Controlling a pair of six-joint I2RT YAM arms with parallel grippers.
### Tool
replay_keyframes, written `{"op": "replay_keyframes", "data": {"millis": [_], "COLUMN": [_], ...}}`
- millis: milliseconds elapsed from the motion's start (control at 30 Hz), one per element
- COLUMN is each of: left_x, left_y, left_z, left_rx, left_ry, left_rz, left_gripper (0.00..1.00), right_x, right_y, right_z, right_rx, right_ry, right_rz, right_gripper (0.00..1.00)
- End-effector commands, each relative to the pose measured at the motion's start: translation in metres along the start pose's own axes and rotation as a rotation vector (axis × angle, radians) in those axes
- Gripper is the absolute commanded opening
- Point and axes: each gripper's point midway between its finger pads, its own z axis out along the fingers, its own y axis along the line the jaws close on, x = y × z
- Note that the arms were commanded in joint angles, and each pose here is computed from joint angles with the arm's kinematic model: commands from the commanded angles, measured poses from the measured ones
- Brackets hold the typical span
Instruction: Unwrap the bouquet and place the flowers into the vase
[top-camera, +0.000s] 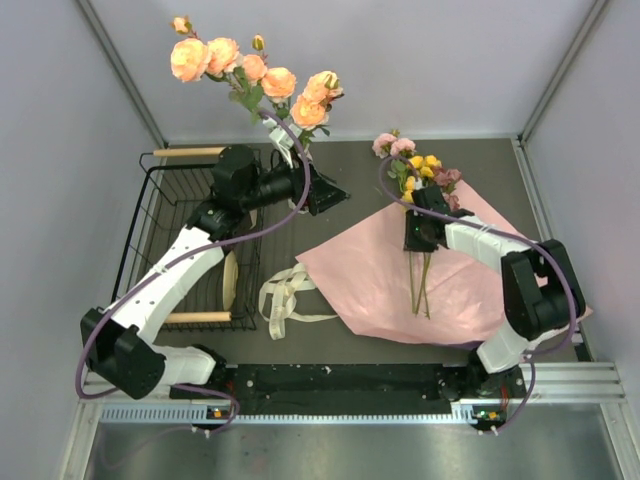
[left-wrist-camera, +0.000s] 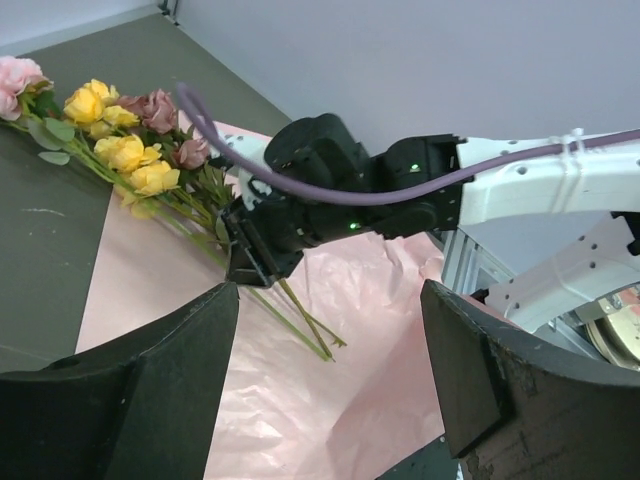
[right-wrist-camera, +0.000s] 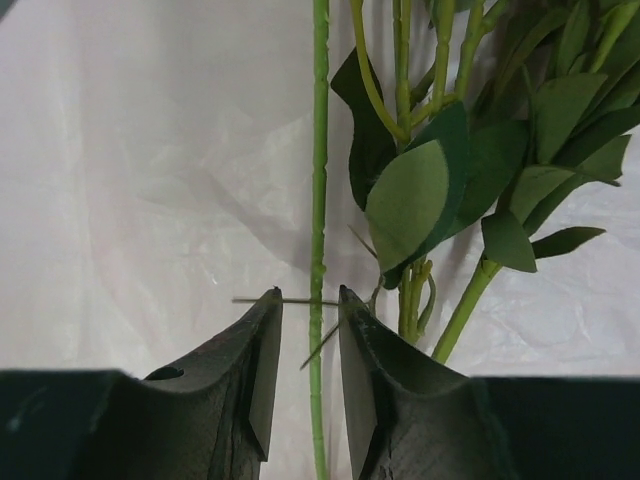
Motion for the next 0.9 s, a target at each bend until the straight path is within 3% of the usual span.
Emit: {"op": "replay_keyframes", "data": {"millis": [0, 167, 233, 367, 500, 633, 867], "left_x": [-0.024, -0.024, -0.023, -0.024, -0.024, -0.022, -0.026], "left_y": [-0.026, -0.025, -0.025, -0.024, -0.021, -0.018, -0.020], "left_z": [0.000, 0.002, 0.002, 0.001, 0.001, 0.003, 0.005], "left_rx": [0.098, 0.099, 0.099, 0.086, 0.074, 0.069, 0.079], "left_ry": [-0.062, -0.058, -0.054, -0.060, -0.061, -0.055, -0.062], "left_rz": [0.051, 0.042, 0.040, 0.046, 0.046, 0.041, 0.039], "left_gripper": [0.79, 0.78, 0.78, 0.78, 0.78, 0.78, 0.77], "right_x": [0.003, 0.007, 0.003, -0.013, -0.046, -0.088, -0.102], "right_y": [-0.004, -0.003, -0.002, 0.005, 0.020, 0.041, 0.071], "right_z": [0.016, 0.022, 0.020, 0.001, -0.042, -0.115, -0.204], "right_rx": [0.017, 0.011, 0.006, -0.024, -0.104, -0.258, -0.538], "right_ry": [0.003, 0.016, 0.000, -0.071, -0.225, -0.481, -0.742], "right_rz": [0.009, 0.008, 0.007, 0.005, 0.006, 0.009, -0.021], "right_gripper": [0.30, 0.22, 0.09, 0.00, 0.00, 0.00, 0.00]}}
